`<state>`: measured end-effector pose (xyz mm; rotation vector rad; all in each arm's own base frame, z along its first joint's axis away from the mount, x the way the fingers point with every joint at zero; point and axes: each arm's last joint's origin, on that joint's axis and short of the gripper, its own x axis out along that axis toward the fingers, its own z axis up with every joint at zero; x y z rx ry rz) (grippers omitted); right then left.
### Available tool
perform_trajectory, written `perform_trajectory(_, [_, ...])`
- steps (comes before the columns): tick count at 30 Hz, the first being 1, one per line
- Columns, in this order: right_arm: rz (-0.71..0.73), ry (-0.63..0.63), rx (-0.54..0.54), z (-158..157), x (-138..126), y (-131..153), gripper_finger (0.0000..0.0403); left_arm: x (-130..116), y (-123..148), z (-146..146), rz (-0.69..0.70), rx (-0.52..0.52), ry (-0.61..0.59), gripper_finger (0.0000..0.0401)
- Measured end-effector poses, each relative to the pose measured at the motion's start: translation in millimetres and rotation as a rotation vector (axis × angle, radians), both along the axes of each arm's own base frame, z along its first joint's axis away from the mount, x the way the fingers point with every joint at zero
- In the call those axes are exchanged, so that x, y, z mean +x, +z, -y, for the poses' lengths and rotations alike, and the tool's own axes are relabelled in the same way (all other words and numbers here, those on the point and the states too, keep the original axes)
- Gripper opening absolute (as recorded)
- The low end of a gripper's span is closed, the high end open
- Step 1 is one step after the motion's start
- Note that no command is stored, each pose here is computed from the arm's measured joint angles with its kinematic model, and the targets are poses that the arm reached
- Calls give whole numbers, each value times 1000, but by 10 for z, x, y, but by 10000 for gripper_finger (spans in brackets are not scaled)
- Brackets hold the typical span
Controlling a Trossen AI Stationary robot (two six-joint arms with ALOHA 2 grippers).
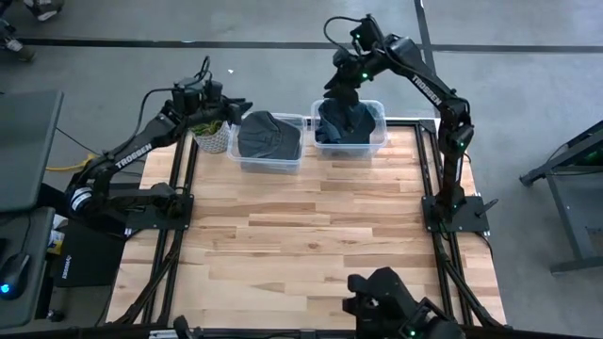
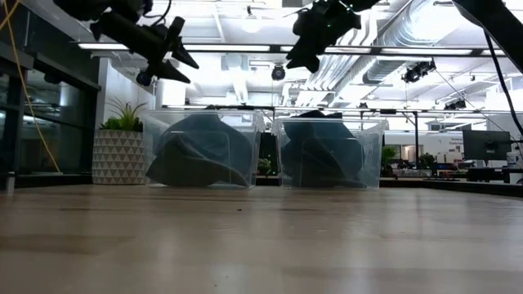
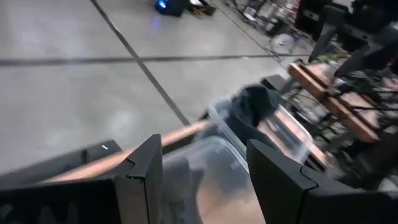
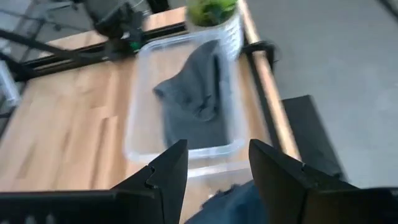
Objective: Pick & Place hat
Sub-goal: Return to Home Position
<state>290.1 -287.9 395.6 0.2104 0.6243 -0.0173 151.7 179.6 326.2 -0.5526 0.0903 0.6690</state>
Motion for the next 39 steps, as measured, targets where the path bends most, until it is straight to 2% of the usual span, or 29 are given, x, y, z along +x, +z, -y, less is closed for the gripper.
perform_trajectory(5, [8,72,74,-77,-32,-4,165,101,-211,124,15,-50,-82,179])
perform_trajectory(10, [-9,129,128,-128,-73,-62,165,178,-335,382,31,-40,-133,179])
perform_trajectory(13, [-12,156,160,-193,-127,-147,165,253,-476,562,35,-64,-140,179])
perform_trajectory(16, [15,165,168,-300,-251,-236,165,282,-606,726,65,-44,-125,179])
perform_trajectory(20, [86,105,130,-503,-508,-369,165,264,-752,882,144,-26,-123,179])
perform_trajectory(25, [242,-16,95,-833,-939,-522,165,233,-942,962,240,-47,-135,179])
perform_trajectory(31, [429,-182,76,-1248,-1460,-801,165,199,-979,970,316,-51,-119,179])
perform_trajectory(39, [596,-341,108,-1713,-1870,-1150,165,195,-967,974,354,-95,-112,179])
